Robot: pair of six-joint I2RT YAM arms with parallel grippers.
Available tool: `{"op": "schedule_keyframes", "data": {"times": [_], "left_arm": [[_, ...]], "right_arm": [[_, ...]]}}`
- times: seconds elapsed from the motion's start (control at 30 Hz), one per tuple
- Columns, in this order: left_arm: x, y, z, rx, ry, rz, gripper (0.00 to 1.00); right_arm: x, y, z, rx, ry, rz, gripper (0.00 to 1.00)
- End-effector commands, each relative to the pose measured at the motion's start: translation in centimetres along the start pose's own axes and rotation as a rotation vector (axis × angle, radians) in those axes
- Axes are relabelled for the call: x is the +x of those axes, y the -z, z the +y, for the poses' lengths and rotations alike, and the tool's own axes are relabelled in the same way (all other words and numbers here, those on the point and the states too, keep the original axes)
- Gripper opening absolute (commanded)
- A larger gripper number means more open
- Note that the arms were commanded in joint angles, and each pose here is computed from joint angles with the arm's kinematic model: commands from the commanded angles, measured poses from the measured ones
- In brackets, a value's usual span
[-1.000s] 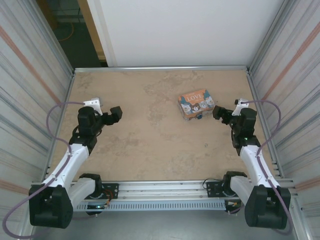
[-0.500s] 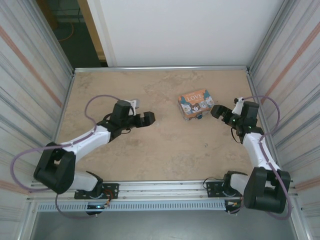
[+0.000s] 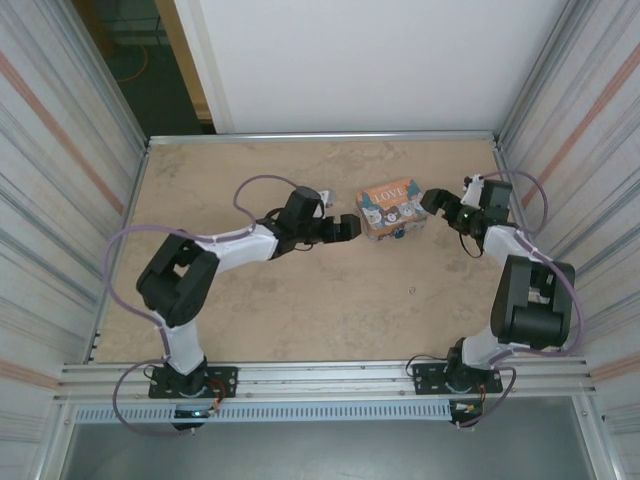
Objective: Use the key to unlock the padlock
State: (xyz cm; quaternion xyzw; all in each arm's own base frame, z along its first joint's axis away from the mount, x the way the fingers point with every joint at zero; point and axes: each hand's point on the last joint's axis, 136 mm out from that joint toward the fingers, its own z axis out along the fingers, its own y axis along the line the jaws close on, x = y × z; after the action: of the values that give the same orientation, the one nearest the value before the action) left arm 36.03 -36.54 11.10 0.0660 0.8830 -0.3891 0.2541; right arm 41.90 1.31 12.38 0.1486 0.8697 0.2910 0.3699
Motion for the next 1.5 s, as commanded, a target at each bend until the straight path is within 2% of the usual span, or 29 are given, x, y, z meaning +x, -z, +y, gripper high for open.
{"op": "schedule_keyframes", "data": {"times": [0.0,0.47,0.7,0.9,1.0,1.47], "left_arm": [[-0.9,-1.6,-1.6,0.056,0.008,0.002,0.99],[-0.6,-6.5,-2.7,0.093,-0.02,0.087,0.99],[-0.4,-7.0,-4.0,0.119,-0.052,0.1,0.99],[-0.4,-6.3,-4.0,0.12,-0.05,0.08,0.99],[-0.7,-4.8,-4.8,0.138,-0.056,0.055,0.99],[1.7,0.9,-2.1,0.031,-0.074,0.011,0.99]], "right_arm": [[-1.0,-1.0,0.9,-0.054,0.024,0.004,0.99],[1.2,-4.4,2.2,-0.121,0.095,0.155,0.99],[2.2,-4.2,3.4,-0.156,0.12,0.197,0.99],[4.1,-3.3,4.8,-0.185,0.134,0.221,0.99],[5.2,-2.9,5.6,-0.206,0.136,0.225,0.99],[13.0,-0.3,10.2,-0.283,0.213,0.318,0.99]]}}
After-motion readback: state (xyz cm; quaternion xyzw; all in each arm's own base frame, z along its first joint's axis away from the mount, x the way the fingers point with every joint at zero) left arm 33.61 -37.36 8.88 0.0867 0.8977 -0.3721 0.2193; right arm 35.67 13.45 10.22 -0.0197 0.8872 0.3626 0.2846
